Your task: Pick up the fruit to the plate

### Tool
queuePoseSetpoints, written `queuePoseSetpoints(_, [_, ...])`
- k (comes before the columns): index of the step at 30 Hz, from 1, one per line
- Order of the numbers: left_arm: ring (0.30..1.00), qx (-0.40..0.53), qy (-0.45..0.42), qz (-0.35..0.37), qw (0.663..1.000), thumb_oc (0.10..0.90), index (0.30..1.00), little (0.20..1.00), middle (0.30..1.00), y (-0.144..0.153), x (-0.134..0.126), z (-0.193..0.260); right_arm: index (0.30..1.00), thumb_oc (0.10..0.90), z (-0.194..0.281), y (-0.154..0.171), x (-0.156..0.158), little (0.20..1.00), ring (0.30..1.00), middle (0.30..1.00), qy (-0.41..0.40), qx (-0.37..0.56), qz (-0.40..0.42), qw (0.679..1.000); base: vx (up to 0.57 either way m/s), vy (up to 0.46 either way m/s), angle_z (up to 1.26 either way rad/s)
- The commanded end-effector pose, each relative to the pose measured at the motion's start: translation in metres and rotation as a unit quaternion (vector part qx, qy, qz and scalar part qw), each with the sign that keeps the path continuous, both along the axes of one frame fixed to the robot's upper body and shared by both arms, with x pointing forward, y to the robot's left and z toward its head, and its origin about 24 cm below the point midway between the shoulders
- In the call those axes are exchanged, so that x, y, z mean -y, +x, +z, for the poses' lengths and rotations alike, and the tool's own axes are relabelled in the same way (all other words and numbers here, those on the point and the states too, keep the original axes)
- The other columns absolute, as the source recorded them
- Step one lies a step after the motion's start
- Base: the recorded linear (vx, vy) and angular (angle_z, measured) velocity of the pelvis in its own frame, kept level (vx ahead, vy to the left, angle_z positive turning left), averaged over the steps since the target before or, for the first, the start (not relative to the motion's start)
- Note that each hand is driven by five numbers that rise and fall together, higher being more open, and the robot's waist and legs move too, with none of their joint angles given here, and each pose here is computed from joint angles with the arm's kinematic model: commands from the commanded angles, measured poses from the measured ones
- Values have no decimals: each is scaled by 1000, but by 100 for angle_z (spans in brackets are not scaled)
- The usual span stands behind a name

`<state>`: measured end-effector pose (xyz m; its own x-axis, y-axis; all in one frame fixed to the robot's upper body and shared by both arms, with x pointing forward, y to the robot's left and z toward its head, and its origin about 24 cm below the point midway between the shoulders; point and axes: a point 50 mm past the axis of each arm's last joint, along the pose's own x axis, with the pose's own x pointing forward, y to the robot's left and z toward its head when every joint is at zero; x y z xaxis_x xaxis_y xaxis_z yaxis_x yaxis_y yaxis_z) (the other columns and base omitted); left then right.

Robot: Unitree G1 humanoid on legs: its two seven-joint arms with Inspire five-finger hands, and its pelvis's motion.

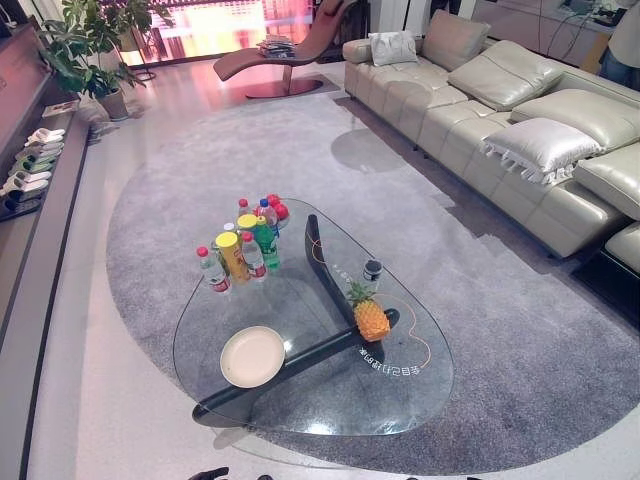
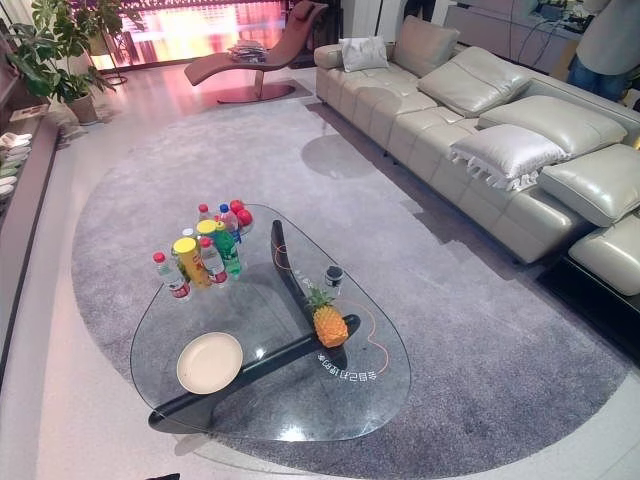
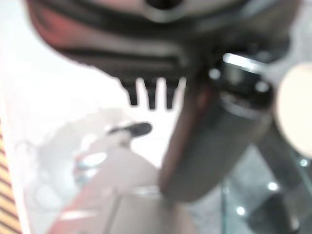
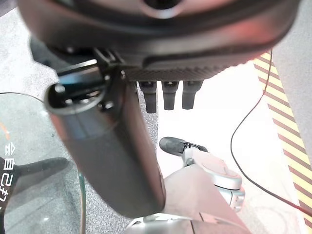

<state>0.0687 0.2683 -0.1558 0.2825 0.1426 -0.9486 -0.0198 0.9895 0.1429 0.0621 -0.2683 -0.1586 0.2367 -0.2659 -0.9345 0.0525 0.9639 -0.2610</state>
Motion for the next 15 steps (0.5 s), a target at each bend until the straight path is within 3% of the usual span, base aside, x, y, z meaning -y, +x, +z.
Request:
queuePoseSetpoints(1, [900,20,-18,-7,1000,800,900,900,900,22,6,2,900,800,6,24,5,900,900,900,-8,23,7,1000,0,0,0])
queuePoseSetpoints(15, [900,21,-20,-2,1000,800,900,900,900,25,6,2,900,800,6,25,5,900,900,900,-7,25,13,1000,0,0,0])
